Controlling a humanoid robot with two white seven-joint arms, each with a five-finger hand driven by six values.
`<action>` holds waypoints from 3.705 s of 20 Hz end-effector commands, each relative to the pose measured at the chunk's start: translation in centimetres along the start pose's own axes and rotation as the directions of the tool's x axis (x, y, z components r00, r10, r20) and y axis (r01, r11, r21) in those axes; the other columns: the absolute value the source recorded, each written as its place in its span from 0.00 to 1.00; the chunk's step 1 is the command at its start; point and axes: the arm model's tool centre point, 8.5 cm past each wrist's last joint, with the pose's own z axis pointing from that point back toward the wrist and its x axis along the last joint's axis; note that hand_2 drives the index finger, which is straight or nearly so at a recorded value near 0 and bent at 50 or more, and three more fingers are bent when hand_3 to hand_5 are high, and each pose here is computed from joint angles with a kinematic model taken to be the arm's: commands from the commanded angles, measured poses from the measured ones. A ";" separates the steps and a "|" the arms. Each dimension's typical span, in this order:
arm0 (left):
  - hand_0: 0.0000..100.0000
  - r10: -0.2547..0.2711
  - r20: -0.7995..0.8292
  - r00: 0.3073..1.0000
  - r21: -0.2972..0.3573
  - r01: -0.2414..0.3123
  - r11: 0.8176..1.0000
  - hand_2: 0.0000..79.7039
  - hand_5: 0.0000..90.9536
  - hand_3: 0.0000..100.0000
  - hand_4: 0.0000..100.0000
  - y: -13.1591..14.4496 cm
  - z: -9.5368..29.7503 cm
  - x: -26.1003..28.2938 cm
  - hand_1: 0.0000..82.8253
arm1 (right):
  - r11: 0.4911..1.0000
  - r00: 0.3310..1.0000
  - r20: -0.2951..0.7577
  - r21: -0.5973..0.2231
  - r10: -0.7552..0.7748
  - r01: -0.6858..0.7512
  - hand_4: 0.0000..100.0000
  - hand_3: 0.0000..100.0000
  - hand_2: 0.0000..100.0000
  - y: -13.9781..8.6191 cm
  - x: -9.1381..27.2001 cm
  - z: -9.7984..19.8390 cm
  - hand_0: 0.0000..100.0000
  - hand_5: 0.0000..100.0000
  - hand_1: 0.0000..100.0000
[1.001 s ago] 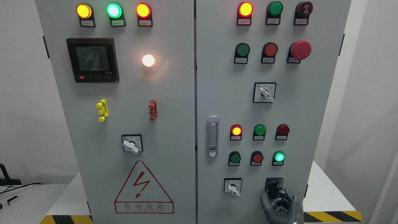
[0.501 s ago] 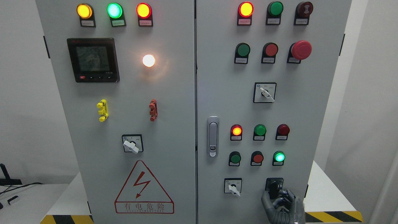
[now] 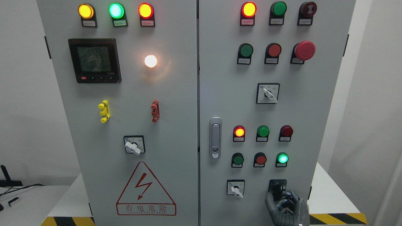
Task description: Trip black knob to open circuit
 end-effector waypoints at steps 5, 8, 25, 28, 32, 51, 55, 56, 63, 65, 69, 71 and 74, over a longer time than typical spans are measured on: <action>0.12 -0.030 0.002 1.000 -0.005 0.030 1.000 0.00 0.00 0.00 0.00 0.0 0.0 0.0 0.47 | 1.000 0.999 0.044 -0.012 0.011 -0.010 0.84 0.86 0.52 -0.3 0.4 0.0 0.37 0.93 0.83; 0.12 -0.030 0.002 1.000 -0.005 0.030 1.000 0.00 0.00 0.00 0.00 0.0 0.0 0.0 0.47 | 1.000 0.999 0.045 -0.013 0.013 -0.013 0.83 0.86 0.53 -0.3 0.4 0.0 0.37 0.93 0.84; 0.12 -0.030 0.000 1.000 -0.005 0.030 1.000 0.00 0.00 0.00 0.00 0.0 0.0 0.0 0.47 | 1.000 0.998 0.055 -0.012 0.019 -0.019 0.83 0.85 0.52 -0.3 0.3 0.2 0.38 0.93 0.85; 0.12 -0.030 0.002 1.000 -0.005 0.030 1.000 0.00 0.00 0.00 0.00 0.0 0.0 0.0 0.47 | 0.998 0.994 0.089 -0.026 0.057 -0.055 0.83 0.85 0.52 -0.4 0.6 0.1 0.39 0.93 0.85; 0.12 -0.030 0.002 1.000 -0.005 0.030 1.000 0.00 0.00 0.00 0.00 0.0 0.0 0.0 0.47 | 0.998 0.994 0.088 -0.026 0.060 -0.058 0.83 0.85 0.52 -0.5 0.5 0.2 0.40 0.93 0.87; 0.12 -0.030 0.002 1.000 -0.005 0.030 1.000 0.00 0.00 0.00 0.00 0.0 0.0 0.0 0.47 | 0.997 0.993 0.100 -0.049 0.063 -0.059 0.80 0.78 0.44 -1.8 -0.4 0.6 0.42 0.91 0.89; 0.12 -0.030 0.002 1.000 -0.007 0.030 1.000 0.00 0.00 0.00 0.00 -0.1 0.0 0.0 0.47 | 0.997 0.993 0.094 -0.050 0.065 -0.061 0.80 0.78 0.44 -1.9 -0.6 0.7 0.42 0.91 0.89; 0.12 -0.030 0.002 1.000 -0.007 0.030 1.000 0.00 0.00 0.00 0.00 -0.1 0.0 0.0 0.47 | 0.997 0.993 0.094 -0.051 0.069 -0.064 0.80 0.78 0.44 -2.0 -0.8 0.8 0.42 0.91 0.89; 0.12 -0.030 0.002 1.000 -0.005 0.030 1.000 0.00 0.00 0.00 0.00 0.0 0.0 0.0 0.47 | 0.996 0.989 0.129 -0.059 0.074 -0.067 0.80 0.78 0.44 -3.0 -1.0 1.3 0.43 0.90 0.90; 0.12 -0.030 0.002 1.000 -0.007 0.030 1.000 0.00 0.00 0.00 0.00 -0.1 0.0 0.0 0.47 | 0.996 0.986 0.147 -0.061 0.077 -0.069 0.76 0.75 0.42 -3.5 -1.1 1.6 0.45 0.83 0.90; 0.12 -0.030 0.002 1.000 -0.007 0.030 1.000 0.00 0.00 0.00 0.00 -0.1 0.0 0.0 0.47 | 0.996 0.982 0.173 -0.053 0.079 -0.071 0.62 0.65 0.36 -4.3 -1.9 3.0 0.44 0.66 0.86; 0.12 -0.030 0.002 1.000 -0.005 0.030 1.000 0.00 0.00 0.00 0.00 0.0 0.0 0.0 0.47 | 0.997 0.978 0.198 -0.019 0.071 -0.069 0.58 0.60 0.33 -4.3 -2.2 3.6 0.44 0.60 0.81; 0.12 -0.030 0.002 1.000 -0.005 0.030 1.000 0.00 0.00 0.00 0.00 0.0 0.0 0.0 0.47 | 0.999 0.969 0.243 0.013 0.047 -0.051 0.48 0.53 0.30 -4.4 -2.6 4.6 0.39 0.48 0.71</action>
